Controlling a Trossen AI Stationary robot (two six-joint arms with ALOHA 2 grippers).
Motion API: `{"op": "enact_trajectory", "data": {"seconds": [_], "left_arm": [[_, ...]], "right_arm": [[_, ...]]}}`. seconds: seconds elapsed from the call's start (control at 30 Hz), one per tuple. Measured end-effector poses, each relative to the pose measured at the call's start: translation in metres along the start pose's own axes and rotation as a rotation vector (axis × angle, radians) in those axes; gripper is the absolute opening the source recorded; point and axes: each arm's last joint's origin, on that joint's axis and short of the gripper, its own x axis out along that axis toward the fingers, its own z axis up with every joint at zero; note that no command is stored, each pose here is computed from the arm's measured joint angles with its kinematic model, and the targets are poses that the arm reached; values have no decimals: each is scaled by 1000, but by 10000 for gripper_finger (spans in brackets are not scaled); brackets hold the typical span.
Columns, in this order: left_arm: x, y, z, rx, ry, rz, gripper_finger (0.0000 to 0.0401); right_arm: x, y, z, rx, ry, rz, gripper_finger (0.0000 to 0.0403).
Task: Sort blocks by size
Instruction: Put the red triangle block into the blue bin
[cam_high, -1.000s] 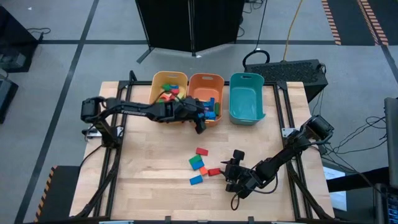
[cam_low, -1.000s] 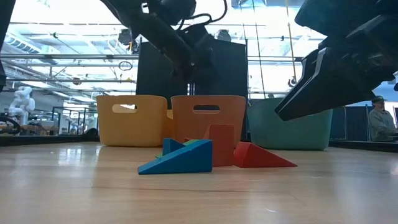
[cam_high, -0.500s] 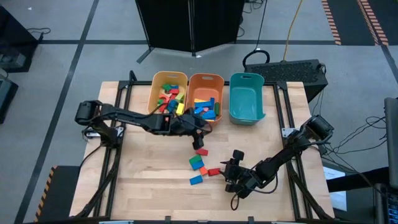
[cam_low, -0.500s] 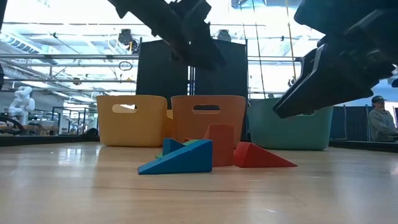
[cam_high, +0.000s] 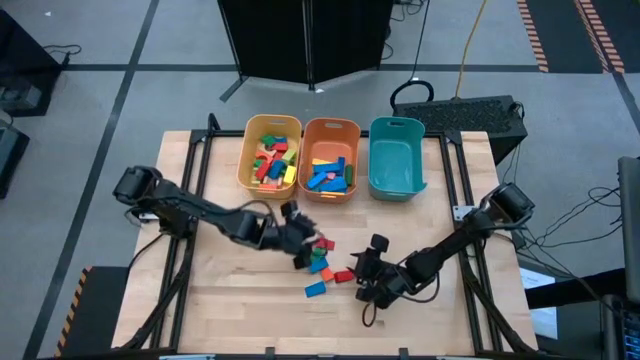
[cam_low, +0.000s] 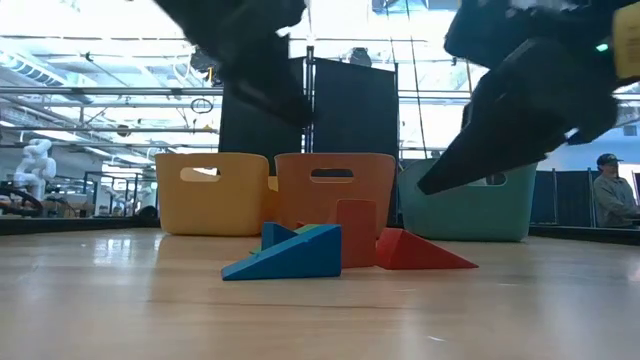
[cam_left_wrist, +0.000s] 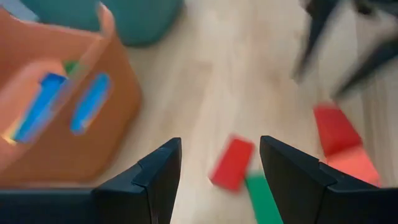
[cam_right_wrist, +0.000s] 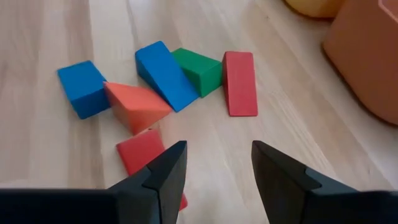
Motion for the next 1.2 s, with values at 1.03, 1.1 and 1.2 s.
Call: {"op": "enact_trajectory", "data": {"seconds": [1.03, 1.1, 1.2], "left_arm": [[-7, -32, -75, -86, 36, -12, 219], [-7, -32, -75, -86, 36, -11, 219], [-7, -32, -75, -87, 35, -12, 219]], "right_arm": [[105, -65, 23, -101, 72, 192, 226], [106, -67, 24, -100, 77, 208, 215], [107, -68, 25, -107, 73, 217, 188]]}}
